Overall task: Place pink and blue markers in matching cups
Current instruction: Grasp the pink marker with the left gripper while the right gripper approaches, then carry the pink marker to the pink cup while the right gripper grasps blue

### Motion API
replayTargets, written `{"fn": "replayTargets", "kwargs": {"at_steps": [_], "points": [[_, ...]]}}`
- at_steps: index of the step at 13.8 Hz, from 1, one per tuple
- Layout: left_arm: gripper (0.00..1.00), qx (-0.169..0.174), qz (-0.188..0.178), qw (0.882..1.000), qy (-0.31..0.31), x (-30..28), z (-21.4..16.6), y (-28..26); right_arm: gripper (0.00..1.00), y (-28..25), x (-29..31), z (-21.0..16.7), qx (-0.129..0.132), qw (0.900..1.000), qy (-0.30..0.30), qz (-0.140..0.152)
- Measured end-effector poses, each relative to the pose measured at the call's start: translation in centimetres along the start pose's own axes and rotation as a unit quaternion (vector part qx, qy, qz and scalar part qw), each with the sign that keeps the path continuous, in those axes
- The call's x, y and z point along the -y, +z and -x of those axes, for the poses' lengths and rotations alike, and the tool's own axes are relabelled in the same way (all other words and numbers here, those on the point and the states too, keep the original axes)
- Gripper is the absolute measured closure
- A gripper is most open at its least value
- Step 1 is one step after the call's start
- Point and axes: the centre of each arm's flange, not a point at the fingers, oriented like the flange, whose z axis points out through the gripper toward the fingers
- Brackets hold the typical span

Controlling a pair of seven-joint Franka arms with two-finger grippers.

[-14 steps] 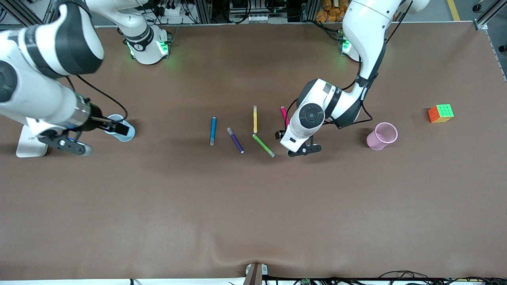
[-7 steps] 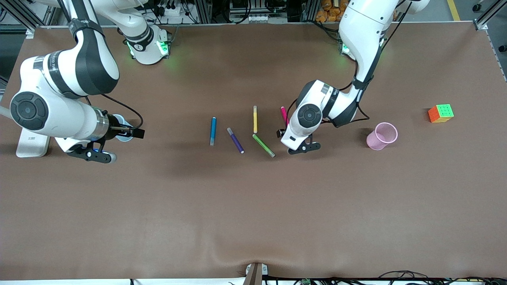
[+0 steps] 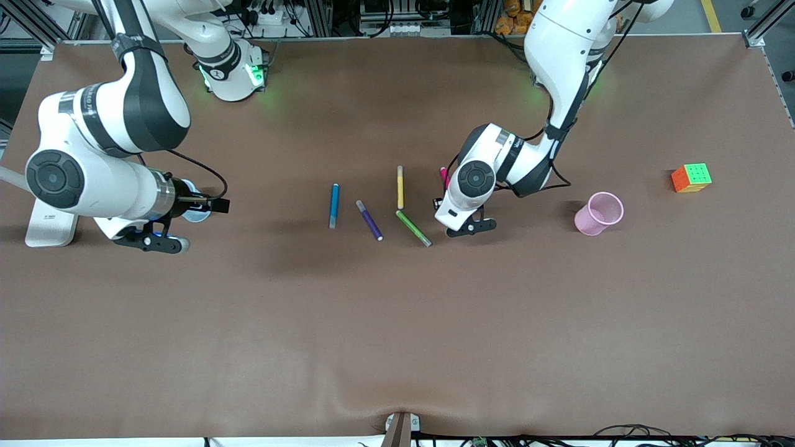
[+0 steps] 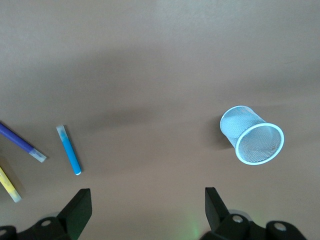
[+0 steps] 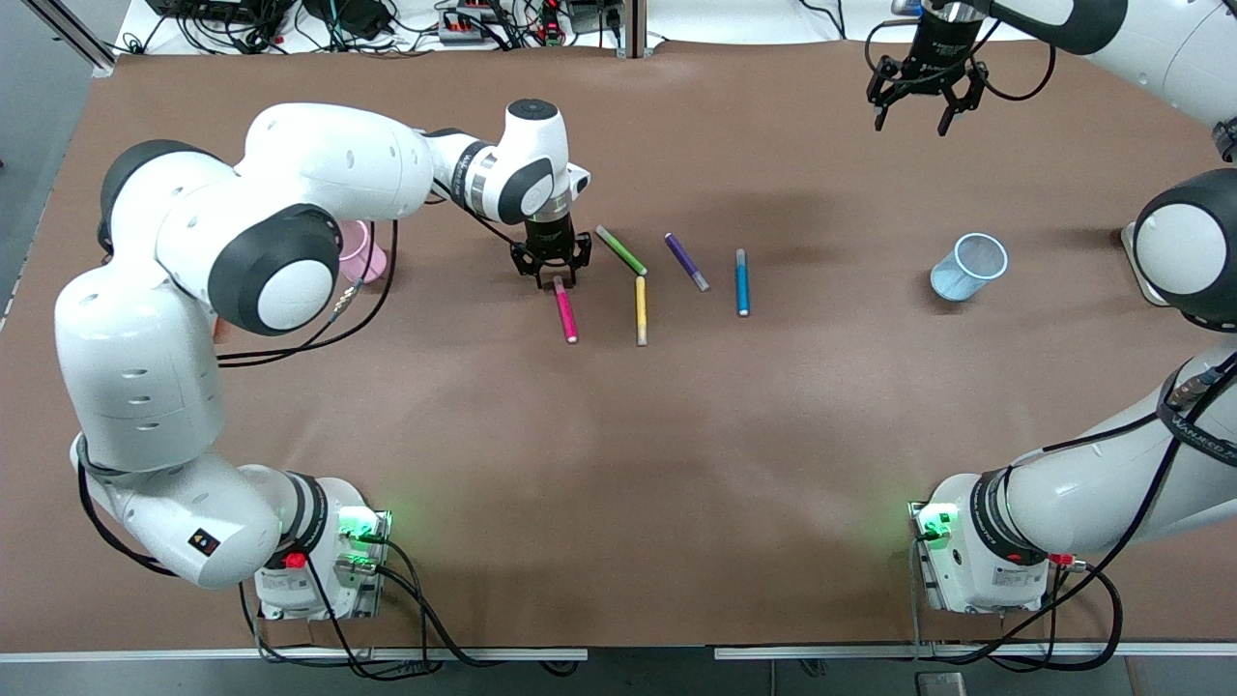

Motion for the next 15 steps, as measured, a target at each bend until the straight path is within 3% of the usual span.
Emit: {"fn": "replayTargets", "kwargs": {"at_steps": [1,4,7,15], "points": [[0.48,0.0,-0.001,1.0,0.001,-0.1,0.1,0.3,0.0,0.5,0.4,0.1,-0.001,1.0,-0.008,0.001],[0.53,-0.002,0.001,1.0,0.001,-0.2,0.1,0.2,0.0,2.1,3.3,0.9,-0.01,0.999,-0.035,0.005],[0.84,-0.005,0.004,1.0,0.002,-0.5,0.2,0.0,0.0,5.1,5.3,2.3,-0.028,0.998,-0.054,0.005],[0.83,-0.018,0.017,1.0,-0.011,1.2,-2.2,-2.1,0.0,9.5,6.3,3.3,-0.03,0.997,-0.067,0.011]]}}
